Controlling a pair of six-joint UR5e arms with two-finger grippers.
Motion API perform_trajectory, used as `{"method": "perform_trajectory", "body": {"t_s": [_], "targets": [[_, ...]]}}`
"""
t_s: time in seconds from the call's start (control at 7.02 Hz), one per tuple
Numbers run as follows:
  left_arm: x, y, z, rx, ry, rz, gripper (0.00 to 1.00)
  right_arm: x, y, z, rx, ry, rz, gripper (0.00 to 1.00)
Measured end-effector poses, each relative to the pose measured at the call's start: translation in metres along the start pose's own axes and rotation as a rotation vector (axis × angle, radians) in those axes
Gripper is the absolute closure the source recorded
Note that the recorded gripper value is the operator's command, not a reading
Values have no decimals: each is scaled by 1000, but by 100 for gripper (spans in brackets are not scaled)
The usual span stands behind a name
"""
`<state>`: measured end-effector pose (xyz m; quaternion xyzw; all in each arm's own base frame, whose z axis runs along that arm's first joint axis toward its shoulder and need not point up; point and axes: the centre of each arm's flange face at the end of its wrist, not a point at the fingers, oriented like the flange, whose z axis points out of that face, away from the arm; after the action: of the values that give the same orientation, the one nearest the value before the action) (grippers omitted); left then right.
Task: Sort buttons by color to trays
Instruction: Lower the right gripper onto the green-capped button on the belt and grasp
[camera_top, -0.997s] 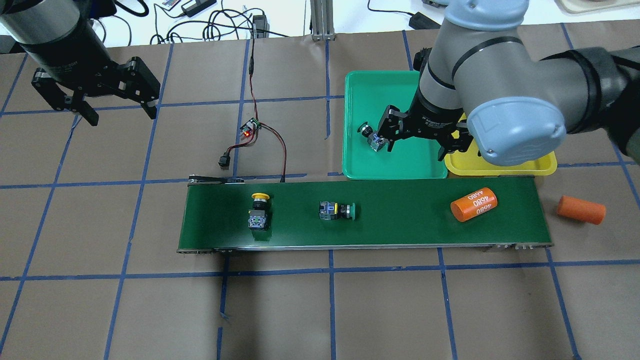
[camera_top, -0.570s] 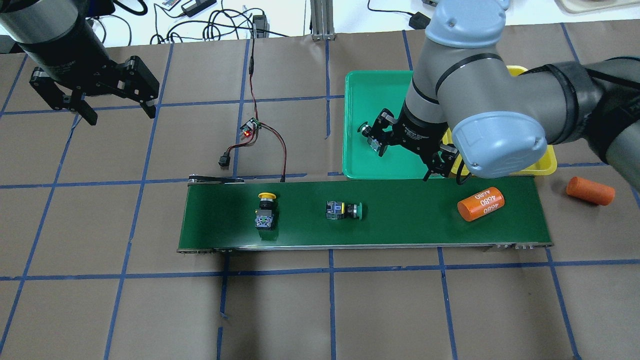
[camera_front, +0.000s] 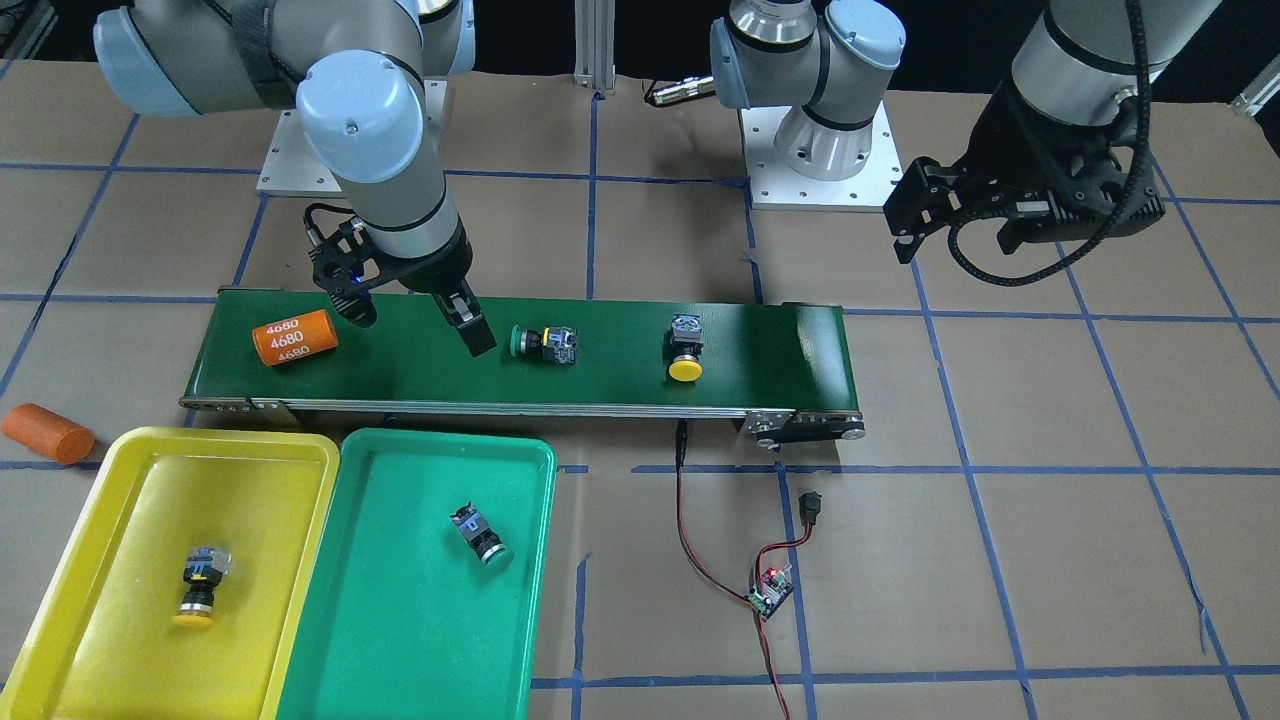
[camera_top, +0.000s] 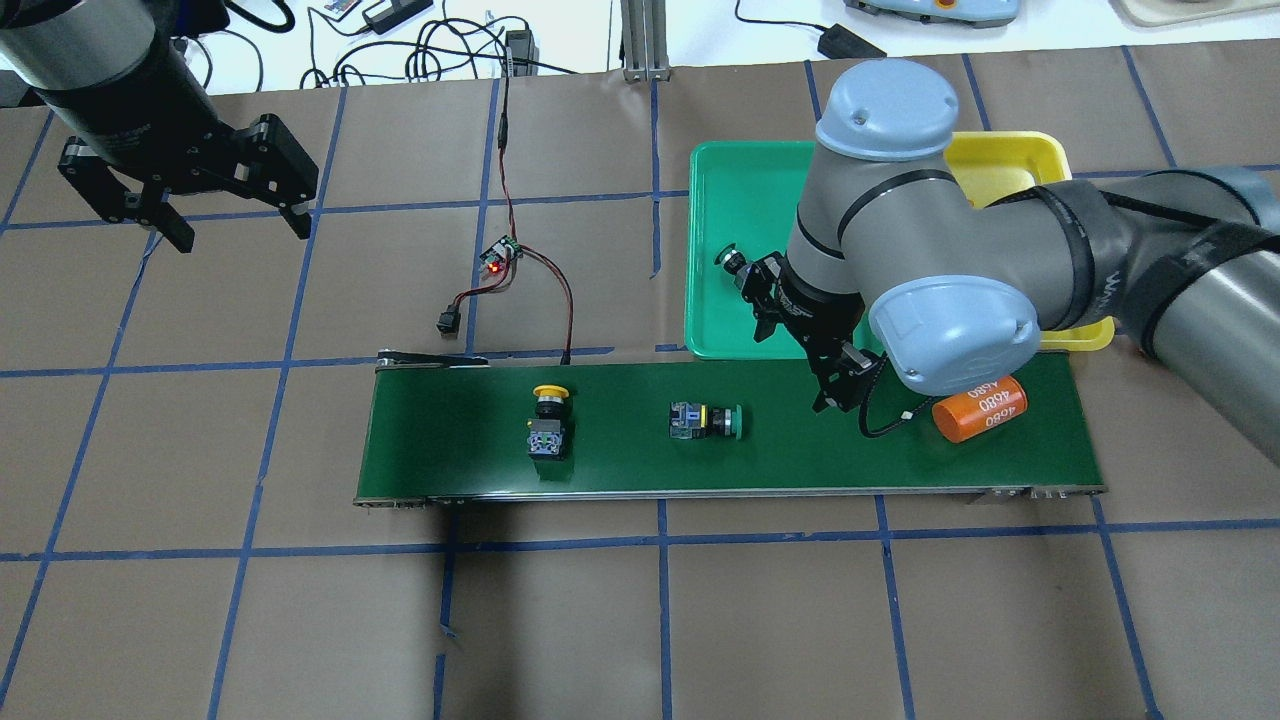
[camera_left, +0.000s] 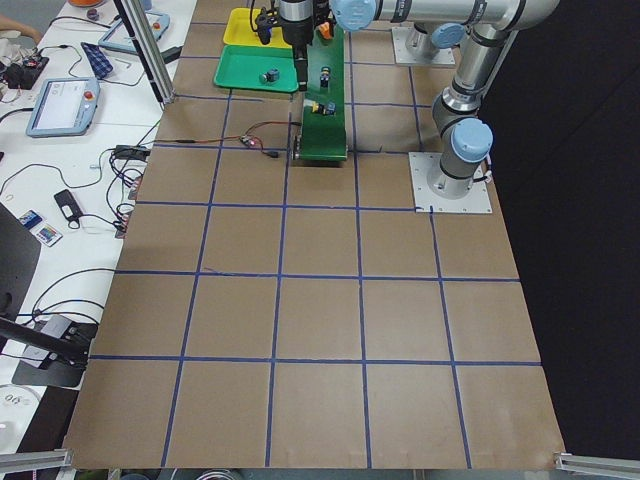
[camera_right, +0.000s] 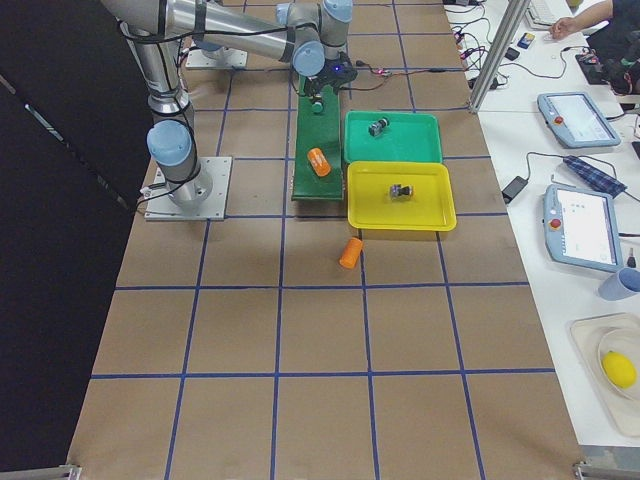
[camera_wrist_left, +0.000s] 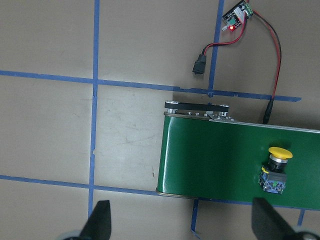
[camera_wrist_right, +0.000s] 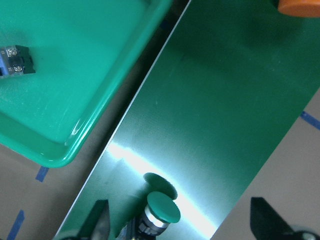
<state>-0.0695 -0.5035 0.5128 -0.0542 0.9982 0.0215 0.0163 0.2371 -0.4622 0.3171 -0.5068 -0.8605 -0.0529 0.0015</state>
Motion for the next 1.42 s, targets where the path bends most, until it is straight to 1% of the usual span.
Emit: {"method": "perform_trajectory", "body": {"t_s": [0.14,0.43,0.71,1.0,1.14,1.28,1.42], "targets": [[-2,0,-1,3,0,-4,0,-8,11,14,5,3,31,0],[-3,1,-1,2,0,-6,0,-16,24,34,11,28,45,0],[-3,0,-1,4,0,-7,0,-21,26,45,5,34,90,0],[-3,0,-1,4,0,-7,0,-24,27,56,-1,53,110,0],[-3,0,-1,5,0,-7,0,-25,29,63,0,66,111,21],[-3,0,-1,5,0,-8,0,-27,34,70,9,80,100,59],[-3,1,-1,4,0,-8,0,-27,37,74,19,90,88,84]]}}
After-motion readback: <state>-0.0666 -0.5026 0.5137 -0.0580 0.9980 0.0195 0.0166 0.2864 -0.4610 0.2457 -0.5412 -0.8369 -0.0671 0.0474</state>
